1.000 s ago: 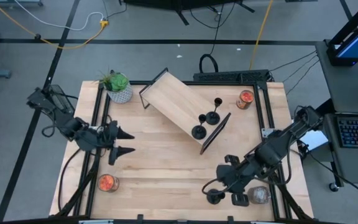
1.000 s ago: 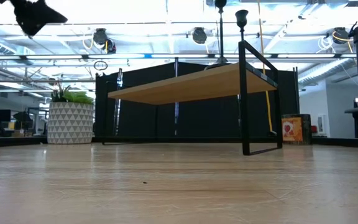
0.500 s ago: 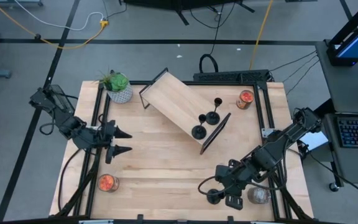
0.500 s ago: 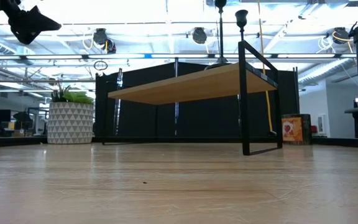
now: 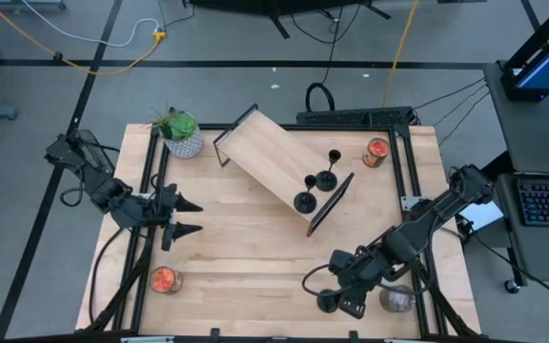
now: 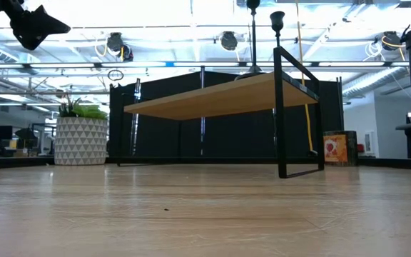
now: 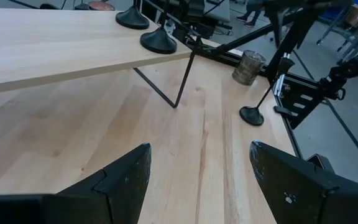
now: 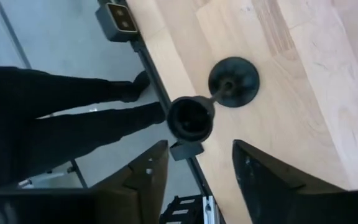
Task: Pick & Place candle stick holders
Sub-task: Put the black candlestick on the shelf
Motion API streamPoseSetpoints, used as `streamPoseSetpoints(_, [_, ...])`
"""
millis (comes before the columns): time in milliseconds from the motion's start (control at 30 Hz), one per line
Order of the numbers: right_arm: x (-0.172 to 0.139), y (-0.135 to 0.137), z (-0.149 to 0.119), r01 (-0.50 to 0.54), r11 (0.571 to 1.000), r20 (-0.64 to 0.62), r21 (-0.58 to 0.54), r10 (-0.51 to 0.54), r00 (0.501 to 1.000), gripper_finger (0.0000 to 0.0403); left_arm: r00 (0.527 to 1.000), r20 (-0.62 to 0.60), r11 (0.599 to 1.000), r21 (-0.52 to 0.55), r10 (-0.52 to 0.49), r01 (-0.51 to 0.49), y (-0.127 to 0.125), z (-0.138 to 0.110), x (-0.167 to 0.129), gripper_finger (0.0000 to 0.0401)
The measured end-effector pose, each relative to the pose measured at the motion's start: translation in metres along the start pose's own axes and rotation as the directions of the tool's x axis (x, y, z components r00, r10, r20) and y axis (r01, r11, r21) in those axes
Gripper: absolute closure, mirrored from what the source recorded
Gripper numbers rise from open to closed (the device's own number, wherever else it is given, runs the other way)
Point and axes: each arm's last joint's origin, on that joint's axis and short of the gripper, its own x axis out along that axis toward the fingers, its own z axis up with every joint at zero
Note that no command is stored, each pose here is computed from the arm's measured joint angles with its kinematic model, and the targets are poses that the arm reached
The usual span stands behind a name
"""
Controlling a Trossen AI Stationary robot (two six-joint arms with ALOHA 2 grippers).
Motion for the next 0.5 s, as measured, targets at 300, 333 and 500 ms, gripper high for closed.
streamPoseSetpoints(300, [0.0038, -0.0049, 0.0069, -0.005, 0.998, -0.006, 0.069, 0.006, 1.0, 0.0204, 1.0, -0.002, 1.0, -0.004, -0.004, 0.004, -0.0002, 0.0, 0.0, 0.0119])
streamPoseSetpoints(333, [0.0038, -0.0049, 0.0069, -0.005, 0.998, -0.007, 0.069, 0.005, 1.0, 0.0205, 1.0, -0.006, 1.0, -0.004, -0.01, 0.01, -0.0004, -0.0001, 0.0, 0.0119])
streamPoseSetpoints(500, [0.0039, -0.0051, 0.0067, -0.003, 0.998, -0.009, 0.069, 0.004, 1.0, 0.0208, 1.0, -0.016, 1.0, -0.008, -0.025, 0.025, -0.0008, -0.0004, 0.0, 0.0119])
